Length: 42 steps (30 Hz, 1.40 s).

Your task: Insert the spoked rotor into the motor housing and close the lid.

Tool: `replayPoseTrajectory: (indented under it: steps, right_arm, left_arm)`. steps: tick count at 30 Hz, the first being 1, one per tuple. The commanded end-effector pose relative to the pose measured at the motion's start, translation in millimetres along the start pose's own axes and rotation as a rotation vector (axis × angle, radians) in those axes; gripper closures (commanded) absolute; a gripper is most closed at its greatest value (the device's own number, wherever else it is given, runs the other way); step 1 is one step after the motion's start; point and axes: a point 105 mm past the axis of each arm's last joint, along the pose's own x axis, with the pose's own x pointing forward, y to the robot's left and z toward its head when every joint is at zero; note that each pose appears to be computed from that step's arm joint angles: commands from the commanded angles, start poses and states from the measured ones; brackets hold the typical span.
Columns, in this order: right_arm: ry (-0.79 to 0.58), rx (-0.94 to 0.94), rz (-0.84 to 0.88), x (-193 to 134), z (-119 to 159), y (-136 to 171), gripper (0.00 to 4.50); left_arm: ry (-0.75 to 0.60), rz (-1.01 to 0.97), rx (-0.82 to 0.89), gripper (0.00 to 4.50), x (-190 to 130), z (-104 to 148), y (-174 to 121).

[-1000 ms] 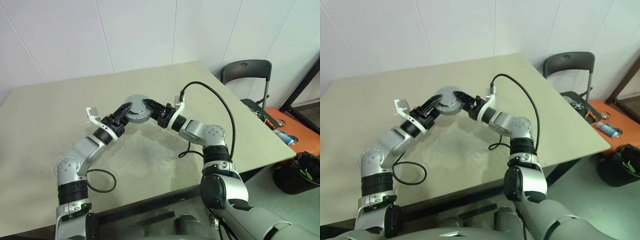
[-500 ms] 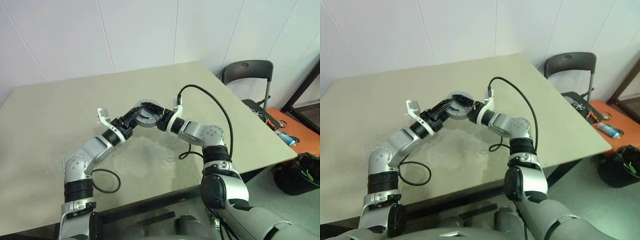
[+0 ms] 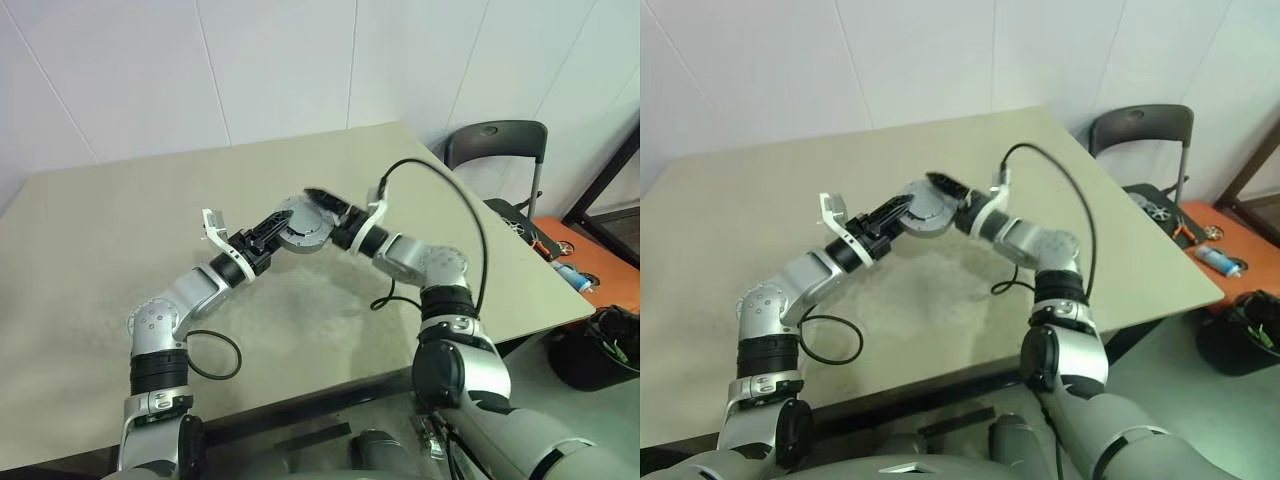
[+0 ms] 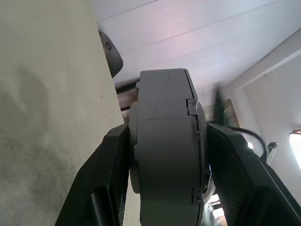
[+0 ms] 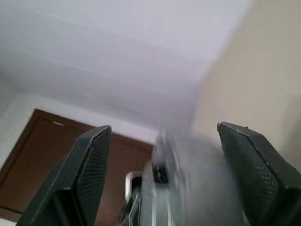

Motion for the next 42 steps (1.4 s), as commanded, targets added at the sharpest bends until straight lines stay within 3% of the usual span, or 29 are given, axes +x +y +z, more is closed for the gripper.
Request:
replayPoseTrajectory:
  steps: [1, 5, 13, 20, 28, 35, 38, 42]
  right_arm:
    - [-0.093, -0.086, 0.105, -9, 37, 34, 0.76]
    - [-0.119, -0.103, 0.04, -23, 48, 20, 0.76]
    - [-0.064, -0.082, -0.03, -23, 26, -1, 0.76]
    - [0.019, -0.057, -0.078, -14, -1, -14, 0.76]
    - [0.049, -0.051, -0.105, -12, -10, -20, 0.76]
    - [0.054, -0.053, -0.116, -10, -12, -22, 0.76]
    - [0.054, -0.052, -0.126, -11, -14, -26, 0.76]
    - [0.045, -0.055, -0.138, -14, -12, -28, 0.76]
  left_arm:
    - [-0.049, -0.07, 0.052, 2.3, 1, 16, -21]
    - [-0.102, -0.064, 0.069, 2.3, -3, 30, -22]
    - [-0.238, 0.003, 0.159, 2.3, -41, 69, -20]
    - [-0.422, 0.222, 0.278, 2.3, -110, 120, 12]
    - [-0.59, 0.427, 0.404, 2.3, -184, 168, 30]
    - [-0.585, 0.586, 0.494, 2.3, -215, 179, 58]
    - [-0.534, 0.704, 0.49, 2.3, -233, 173, 90]
    - [-0.48, 0.739, 0.507, 2.3, -237, 167, 106]
